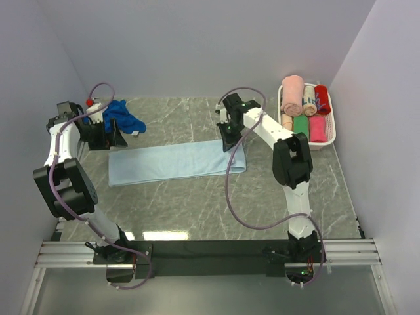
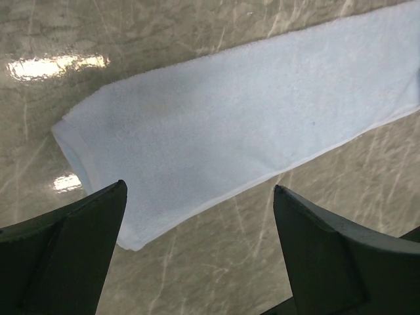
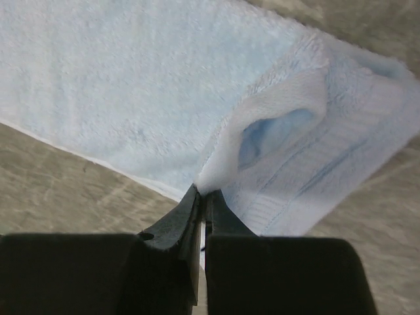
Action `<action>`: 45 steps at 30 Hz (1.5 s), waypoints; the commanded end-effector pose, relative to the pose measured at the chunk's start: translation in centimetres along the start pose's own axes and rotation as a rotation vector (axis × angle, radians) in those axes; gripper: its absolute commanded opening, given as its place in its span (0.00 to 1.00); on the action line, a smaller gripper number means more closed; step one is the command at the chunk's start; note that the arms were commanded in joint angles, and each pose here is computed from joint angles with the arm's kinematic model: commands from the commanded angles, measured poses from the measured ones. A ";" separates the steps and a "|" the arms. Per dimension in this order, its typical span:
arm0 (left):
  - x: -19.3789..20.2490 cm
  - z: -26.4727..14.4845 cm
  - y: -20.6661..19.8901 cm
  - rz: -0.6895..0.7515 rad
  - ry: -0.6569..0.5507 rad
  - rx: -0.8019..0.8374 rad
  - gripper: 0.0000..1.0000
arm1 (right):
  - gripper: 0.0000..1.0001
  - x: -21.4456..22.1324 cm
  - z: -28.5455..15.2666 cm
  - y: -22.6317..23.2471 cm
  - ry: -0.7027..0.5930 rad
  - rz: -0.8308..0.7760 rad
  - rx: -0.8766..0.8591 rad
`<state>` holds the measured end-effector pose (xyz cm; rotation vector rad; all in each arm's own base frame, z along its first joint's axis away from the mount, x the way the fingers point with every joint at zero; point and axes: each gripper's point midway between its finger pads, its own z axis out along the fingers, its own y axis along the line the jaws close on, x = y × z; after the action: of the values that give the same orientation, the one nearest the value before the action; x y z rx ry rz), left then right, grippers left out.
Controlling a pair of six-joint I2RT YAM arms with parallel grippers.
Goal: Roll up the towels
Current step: Fold the towel
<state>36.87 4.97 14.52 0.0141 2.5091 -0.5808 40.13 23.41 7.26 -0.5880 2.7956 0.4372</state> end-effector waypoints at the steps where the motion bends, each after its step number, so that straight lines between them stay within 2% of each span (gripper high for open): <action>1: -1.5 -2.0 -1.7 -0.036 -0.048 0.027 0.99 | 0.00 -0.5 0.9 1.6 0.008 0.044 -0.057; 12: -0.8 -2.6 -1.4 -0.063 -0.089 -0.045 1.00 | 0.00 -1.7 2.0 7.3 -0.008 0.075 -0.232; 19: 0.2 -2.7 -1.4 -0.068 -0.082 -0.066 1.00 | 0.00 -2.3 2.1 8.8 -0.017 0.112 -0.305; 39: 1.1 -2.3 -1.1 -0.074 -0.062 -0.078 0.99 | 0.01 -2.3 5.0 10.6 0.027 0.123 -0.364; 41: 1.4 -2.4 -1.1 -0.072 -0.058 -0.079 0.99 | 0.08 -2.2 4.9 10.9 0.030 0.121 -0.374; 42: 1.4 -2.5 -1.1 -0.067 -0.058 -0.080 0.99 | 0.17 -2.2 4.9 10.9 0.030 0.122 -0.375; 44: 1.7 -2.6 -1.2 -0.060 -0.052 -0.080 1.00 | 0.27 -2.3 4.4 11.3 0.028 0.122 -0.395; 45: 1.7 -2.6 -1.3 -0.048 -0.052 -0.075 0.99 | 0.38 -2.4 4.1 11.3 0.026 0.122 -0.398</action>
<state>34.20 4.60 14.53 -0.1340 2.5319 -0.5345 37.57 34.11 4.67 -0.4686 2.8690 0.9551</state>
